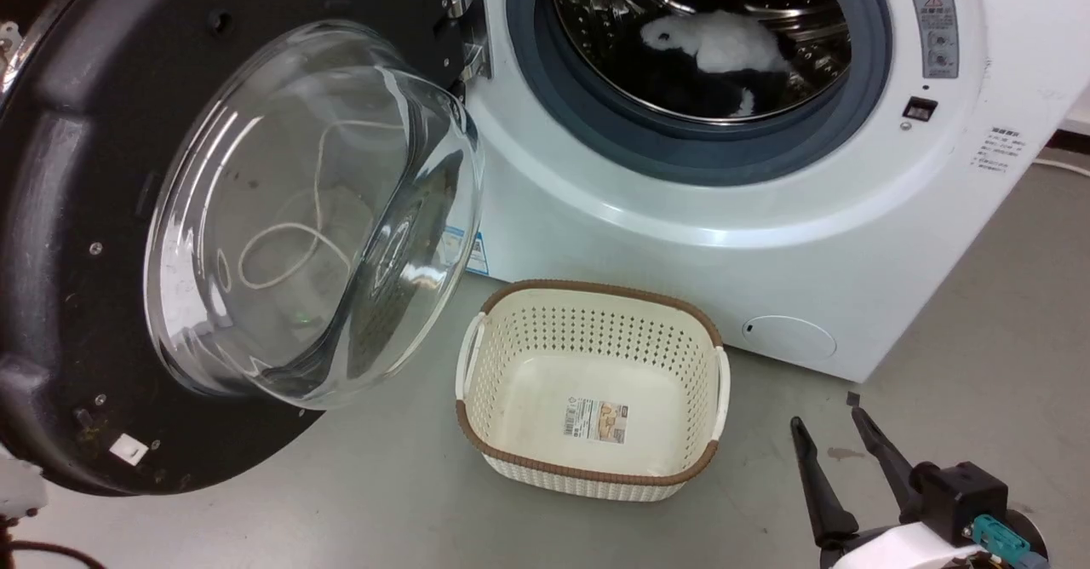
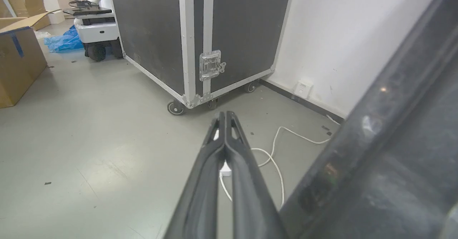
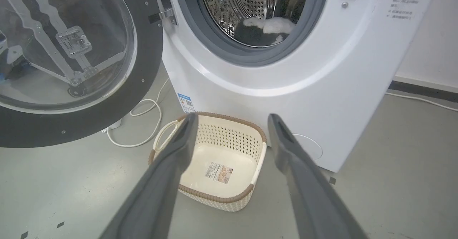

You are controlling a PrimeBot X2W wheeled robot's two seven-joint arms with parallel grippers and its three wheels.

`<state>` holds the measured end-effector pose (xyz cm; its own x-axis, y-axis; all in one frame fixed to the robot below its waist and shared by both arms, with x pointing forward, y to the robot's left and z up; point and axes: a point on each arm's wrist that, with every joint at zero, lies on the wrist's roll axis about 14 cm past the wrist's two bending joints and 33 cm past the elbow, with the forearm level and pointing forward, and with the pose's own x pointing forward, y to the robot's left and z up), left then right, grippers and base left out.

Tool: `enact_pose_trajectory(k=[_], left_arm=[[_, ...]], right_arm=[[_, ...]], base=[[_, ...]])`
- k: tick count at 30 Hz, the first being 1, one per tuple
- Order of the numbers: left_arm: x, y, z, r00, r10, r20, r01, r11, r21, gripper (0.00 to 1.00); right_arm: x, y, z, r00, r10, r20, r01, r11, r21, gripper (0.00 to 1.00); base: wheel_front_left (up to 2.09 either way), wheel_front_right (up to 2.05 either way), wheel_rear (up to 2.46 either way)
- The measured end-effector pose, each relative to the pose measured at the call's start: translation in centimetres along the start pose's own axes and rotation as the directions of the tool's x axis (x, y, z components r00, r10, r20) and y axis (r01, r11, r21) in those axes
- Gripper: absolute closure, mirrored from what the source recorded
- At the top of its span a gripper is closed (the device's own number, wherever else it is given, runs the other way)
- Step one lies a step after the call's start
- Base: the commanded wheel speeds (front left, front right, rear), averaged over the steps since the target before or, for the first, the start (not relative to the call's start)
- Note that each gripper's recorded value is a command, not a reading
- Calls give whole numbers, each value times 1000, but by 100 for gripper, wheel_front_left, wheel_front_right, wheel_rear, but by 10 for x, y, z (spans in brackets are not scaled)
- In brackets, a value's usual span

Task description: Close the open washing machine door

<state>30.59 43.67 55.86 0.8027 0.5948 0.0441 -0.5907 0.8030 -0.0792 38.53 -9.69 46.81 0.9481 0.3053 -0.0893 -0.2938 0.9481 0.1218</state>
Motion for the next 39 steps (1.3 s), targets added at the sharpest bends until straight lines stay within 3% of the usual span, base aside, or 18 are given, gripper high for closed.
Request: enact_pose_trajectory(k=[5,13,19,22,24,25,31,39], left_arm=[[-1,-15,-14,993,-73,-90,72,997,-18,100],[-27,-27,-32,958,-186,-219,158,977,-141,100],[-50,-63,-27,901,-361,-241,299,919,-258,100],[-62,-92,-25,850,-463,-253,385,872,-302,100],[-73,-116,-25,801,-539,-260,452,830,-327,100],[-114,-190,-30,599,-744,-295,637,666,-388,100],[-140,-247,-29,426,-860,-280,741,509,-437,100],[-179,-331,-30,167,-962,-217,826,257,-502,100]], right_arm=[[1,1,-4,1000,3,-4,-3,1000,15,0],[1,8,-3,1000,19,7,-20,999,37,0],[4,15,-2,999,39,18,-40,998,54,0],[3,17,-3,999,44,19,-45,997,62,0],[3,17,-4,999,42,21,-44,997,70,0],[-1,11,-6,1000,19,24,-22,995,97,0],[-7,-4,-8,999,-32,29,29,993,116,0],[-19,-33,-9,991,-130,36,124,982,140,0]], base=[[0,0,0],[0,0,0],[0,0,0],[0,0,0],[0,0,0],[0,0,0],[0,0,0],[0,0,0]])
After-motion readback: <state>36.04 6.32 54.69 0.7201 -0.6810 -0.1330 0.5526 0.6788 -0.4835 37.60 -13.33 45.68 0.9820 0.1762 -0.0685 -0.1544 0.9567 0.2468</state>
